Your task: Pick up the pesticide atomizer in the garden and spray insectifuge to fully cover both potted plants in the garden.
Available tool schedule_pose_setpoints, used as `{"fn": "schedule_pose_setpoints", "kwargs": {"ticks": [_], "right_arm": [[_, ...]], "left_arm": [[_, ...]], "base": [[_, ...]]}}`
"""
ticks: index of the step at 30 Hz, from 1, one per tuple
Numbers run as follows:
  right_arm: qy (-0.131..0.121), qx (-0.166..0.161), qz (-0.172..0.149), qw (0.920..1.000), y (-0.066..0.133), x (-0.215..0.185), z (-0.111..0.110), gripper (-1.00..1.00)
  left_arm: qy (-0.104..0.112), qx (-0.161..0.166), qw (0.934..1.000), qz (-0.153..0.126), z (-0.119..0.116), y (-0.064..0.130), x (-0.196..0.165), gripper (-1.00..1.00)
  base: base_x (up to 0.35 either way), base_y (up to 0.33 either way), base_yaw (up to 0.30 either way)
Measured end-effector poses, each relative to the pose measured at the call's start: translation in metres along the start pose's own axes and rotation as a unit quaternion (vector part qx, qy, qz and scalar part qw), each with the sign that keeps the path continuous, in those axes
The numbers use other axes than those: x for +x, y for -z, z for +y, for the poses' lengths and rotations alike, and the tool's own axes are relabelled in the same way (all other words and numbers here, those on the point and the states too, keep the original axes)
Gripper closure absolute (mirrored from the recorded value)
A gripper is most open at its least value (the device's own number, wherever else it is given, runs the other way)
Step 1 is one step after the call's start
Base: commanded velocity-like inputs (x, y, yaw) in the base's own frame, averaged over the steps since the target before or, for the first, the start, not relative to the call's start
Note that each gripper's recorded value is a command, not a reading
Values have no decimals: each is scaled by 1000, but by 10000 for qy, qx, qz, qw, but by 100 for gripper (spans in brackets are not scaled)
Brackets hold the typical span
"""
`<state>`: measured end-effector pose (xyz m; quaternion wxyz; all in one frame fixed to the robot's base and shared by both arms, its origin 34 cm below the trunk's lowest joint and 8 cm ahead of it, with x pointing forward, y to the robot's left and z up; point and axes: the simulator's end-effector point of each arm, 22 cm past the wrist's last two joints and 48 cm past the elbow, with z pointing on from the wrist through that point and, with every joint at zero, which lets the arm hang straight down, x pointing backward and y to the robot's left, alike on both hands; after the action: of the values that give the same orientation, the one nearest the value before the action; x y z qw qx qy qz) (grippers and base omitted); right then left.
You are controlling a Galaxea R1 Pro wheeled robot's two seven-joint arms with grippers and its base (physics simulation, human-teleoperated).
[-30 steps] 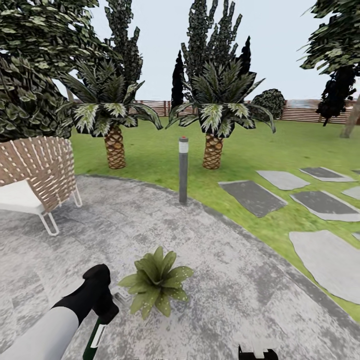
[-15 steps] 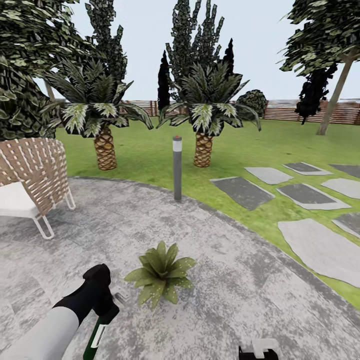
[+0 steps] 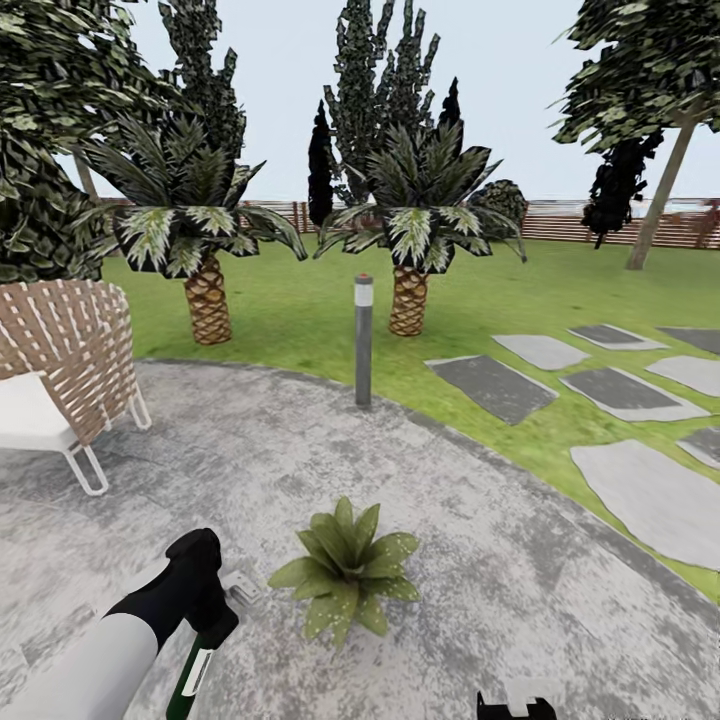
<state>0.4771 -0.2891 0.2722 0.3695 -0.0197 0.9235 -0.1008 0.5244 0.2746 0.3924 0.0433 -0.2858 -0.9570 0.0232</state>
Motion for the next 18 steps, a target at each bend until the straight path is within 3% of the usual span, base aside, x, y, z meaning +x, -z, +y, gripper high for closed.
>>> {"fn": "schedule_pose_setpoints", "kwargs": {"ticks": [10, 18], "right_arm": [[-5, 4, -13, 10000, 0, -1, 0, -100], [-10, 10, -31, 10000, 0, -3, -1, -100]], "left_arm": [[-9, -18, 10000, -18, 0, 2, -1, 100], [-42, 16, 10000, -51, -6, 3, -5, 100]], "base": [[-196, 235, -262], [-39, 39, -264]]}}
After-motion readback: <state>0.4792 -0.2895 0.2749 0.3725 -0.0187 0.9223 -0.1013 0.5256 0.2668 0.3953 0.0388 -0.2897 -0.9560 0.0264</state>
